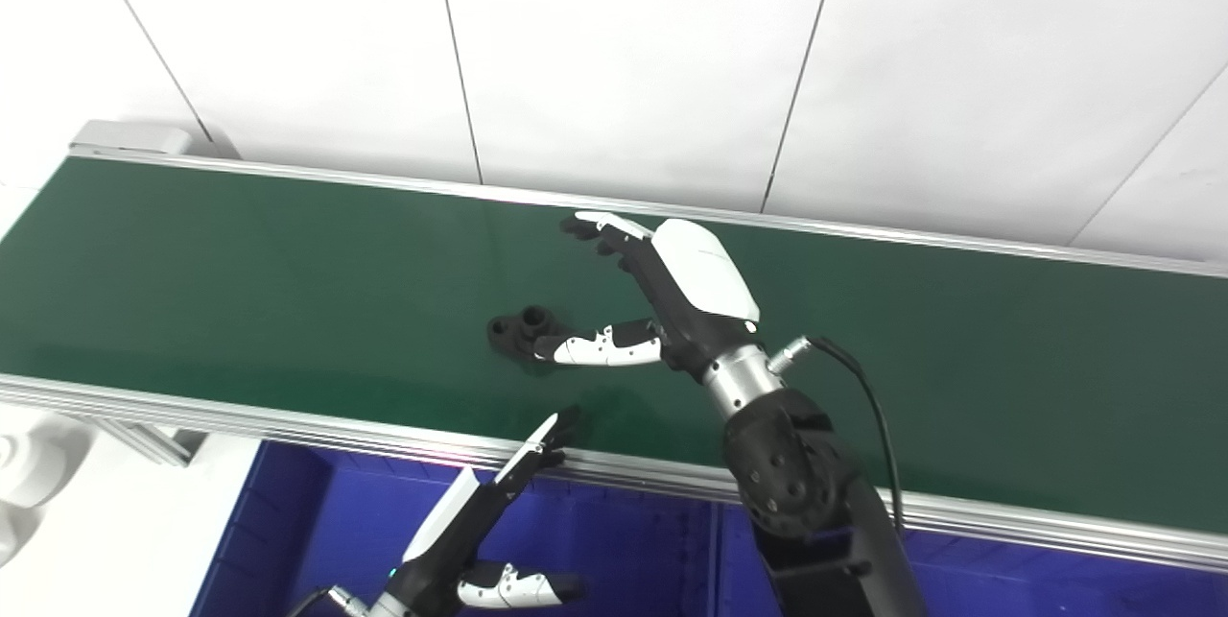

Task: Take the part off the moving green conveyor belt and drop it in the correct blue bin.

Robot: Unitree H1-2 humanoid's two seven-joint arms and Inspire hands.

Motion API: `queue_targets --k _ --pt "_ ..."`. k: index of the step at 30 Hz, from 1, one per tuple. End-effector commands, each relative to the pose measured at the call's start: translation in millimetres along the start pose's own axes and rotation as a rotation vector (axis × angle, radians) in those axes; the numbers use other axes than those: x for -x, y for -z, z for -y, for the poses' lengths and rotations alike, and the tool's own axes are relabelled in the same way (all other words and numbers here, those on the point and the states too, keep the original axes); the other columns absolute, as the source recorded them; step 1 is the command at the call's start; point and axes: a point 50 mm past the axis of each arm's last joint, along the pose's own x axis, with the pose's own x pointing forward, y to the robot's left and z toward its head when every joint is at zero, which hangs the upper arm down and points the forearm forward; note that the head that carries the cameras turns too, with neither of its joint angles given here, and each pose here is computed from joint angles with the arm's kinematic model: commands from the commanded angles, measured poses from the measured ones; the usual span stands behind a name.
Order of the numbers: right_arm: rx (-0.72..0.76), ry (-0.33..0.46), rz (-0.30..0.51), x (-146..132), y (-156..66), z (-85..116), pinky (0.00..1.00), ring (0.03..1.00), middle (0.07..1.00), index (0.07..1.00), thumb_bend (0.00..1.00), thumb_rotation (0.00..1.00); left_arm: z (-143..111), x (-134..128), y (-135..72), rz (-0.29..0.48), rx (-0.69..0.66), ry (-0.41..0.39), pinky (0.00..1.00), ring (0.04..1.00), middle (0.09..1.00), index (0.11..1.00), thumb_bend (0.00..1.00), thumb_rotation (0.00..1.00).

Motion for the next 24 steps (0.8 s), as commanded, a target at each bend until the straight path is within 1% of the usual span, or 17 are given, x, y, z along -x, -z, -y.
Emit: queue_targets --k 1,4,7,9,12,14,18,24 --pt "0.026 0.036 0.027 -14.6 -9.8 8.6 0.67 0.766 0.81 0.814 0.82 0.34 -2.7 5.9 -7.0 0.04 -0.008 -0.017 0.9 0.955 0.986 0.978 0.7 0.63" --pt "0.04 0.028 0.016 -21.1 -6.2 4.4 0.68 0.768 0.812 0.816 0.81 0.33 -3.1 9.4 -8.8 0.05 -0.009 -0.028 0.9 0.947 0.977 0.97 0.7 0.63" --pt "0.05 0.028 0.006 -27.4 -3.1 0.8 0.67 0.76 0.802 0.804 0.81 0.29 -3.0 12.3 -11.0 0.063 -0.001 -0.047 0.88 0.919 0.945 0.943 0.68 0.6" --pt "0.066 0.024 -0.009 -30.7 -0.4 -1.6 0.66 0.752 0.798 0.802 0.82 0.29 -2.2 14.2 -12.0 0.067 0.002 -0.058 0.87 0.911 0.936 0.935 0.69 0.61" --pt "0.099 0.008 -0.029 -33.5 7.4 -7.0 0.66 0.749 0.798 0.804 0.82 0.28 -0.9 17.9 -12.7 0.071 0.007 -0.052 0.87 0.908 0.931 0.93 0.69 0.63" --pt "0.127 -0.007 -0.036 -34.8 13.6 -10.9 0.67 0.754 0.799 0.804 0.81 0.26 -0.5 19.5 -13.2 0.075 0.013 -0.048 0.88 0.912 0.934 0.932 0.7 0.62" --pt "0.186 -0.04 -0.05 -36.2 23.5 -17.5 0.7 0.765 0.803 0.813 0.8 0.25 -1.3 20.9 -13.4 0.083 0.016 -0.05 0.86 0.896 0.92 0.916 0.69 0.6" --pt "0.281 -0.087 -0.063 -29.3 38.2 -30.6 0.73 0.767 0.79 0.804 0.78 0.27 -3.4 24.1 -14.0 0.086 0.022 -0.063 0.84 0.885 0.907 0.905 0.67 0.55"
